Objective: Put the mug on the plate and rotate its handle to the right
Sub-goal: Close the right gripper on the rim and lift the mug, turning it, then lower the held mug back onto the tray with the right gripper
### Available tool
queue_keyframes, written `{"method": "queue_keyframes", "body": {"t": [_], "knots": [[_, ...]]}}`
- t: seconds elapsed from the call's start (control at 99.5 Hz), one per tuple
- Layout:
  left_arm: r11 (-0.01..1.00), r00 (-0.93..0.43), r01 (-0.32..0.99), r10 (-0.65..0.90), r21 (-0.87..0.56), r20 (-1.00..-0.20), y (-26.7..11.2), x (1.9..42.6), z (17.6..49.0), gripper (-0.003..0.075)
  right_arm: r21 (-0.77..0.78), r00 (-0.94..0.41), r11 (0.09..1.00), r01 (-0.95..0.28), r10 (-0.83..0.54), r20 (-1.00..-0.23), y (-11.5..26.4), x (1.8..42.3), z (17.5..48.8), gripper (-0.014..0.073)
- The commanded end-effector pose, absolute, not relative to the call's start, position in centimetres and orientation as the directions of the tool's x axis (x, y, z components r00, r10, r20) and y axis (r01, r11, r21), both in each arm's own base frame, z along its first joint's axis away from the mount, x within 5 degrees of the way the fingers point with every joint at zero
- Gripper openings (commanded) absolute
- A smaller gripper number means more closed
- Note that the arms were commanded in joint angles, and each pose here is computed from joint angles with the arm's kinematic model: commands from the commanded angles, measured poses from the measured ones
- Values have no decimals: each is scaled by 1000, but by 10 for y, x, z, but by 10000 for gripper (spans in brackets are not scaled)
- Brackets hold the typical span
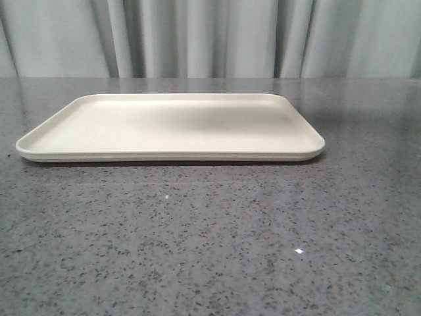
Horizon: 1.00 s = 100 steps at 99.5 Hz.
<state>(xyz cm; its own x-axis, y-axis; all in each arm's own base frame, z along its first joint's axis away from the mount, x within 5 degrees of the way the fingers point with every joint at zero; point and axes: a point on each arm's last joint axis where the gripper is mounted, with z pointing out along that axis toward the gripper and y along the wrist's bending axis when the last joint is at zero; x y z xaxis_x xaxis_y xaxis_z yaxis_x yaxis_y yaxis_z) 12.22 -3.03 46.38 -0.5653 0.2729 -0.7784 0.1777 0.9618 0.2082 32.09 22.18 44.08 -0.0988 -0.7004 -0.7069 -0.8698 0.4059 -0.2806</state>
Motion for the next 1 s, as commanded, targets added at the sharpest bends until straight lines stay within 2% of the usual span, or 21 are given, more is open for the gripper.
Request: {"method": "queue_keyframes", "body": {"t": [0.0, 0.1, 0.211, 0.492, 0.653, 0.995], "knots": [[967, -538, 162, 255, 198, -803, -28, 120, 471, -20, -416, 61, 325, -849, -723, -688, 209, 305, 471, -118], [967, -539, 164, 254, 195, -803, -28, 120, 471, -20, -422, 88, 250, -871, -766, -636, 211, 306, 462, -118], [967, -541, 170, 251, 188, -803, -29, 120, 471, -20, -375, 59, 220, -901, -793, -607, 215, 311, 447, -118], [968, -547, 189, 242, 163, -801, -32, 119, 470, -20, -290, 18, 202, -935, -792, -610, 237, 331, 413, -118], [968, -547, 189, 242, 163, -801, -32, 119, 470, -20, -252, -5, 190, -949, -809, -588, 245, 342, 392, -118], [968, -547, 189, 242, 163, -801, -32, 119, 470, -20, -182, -19, 136, -974, -847, -532, 253, 345, 369, -118]]}}
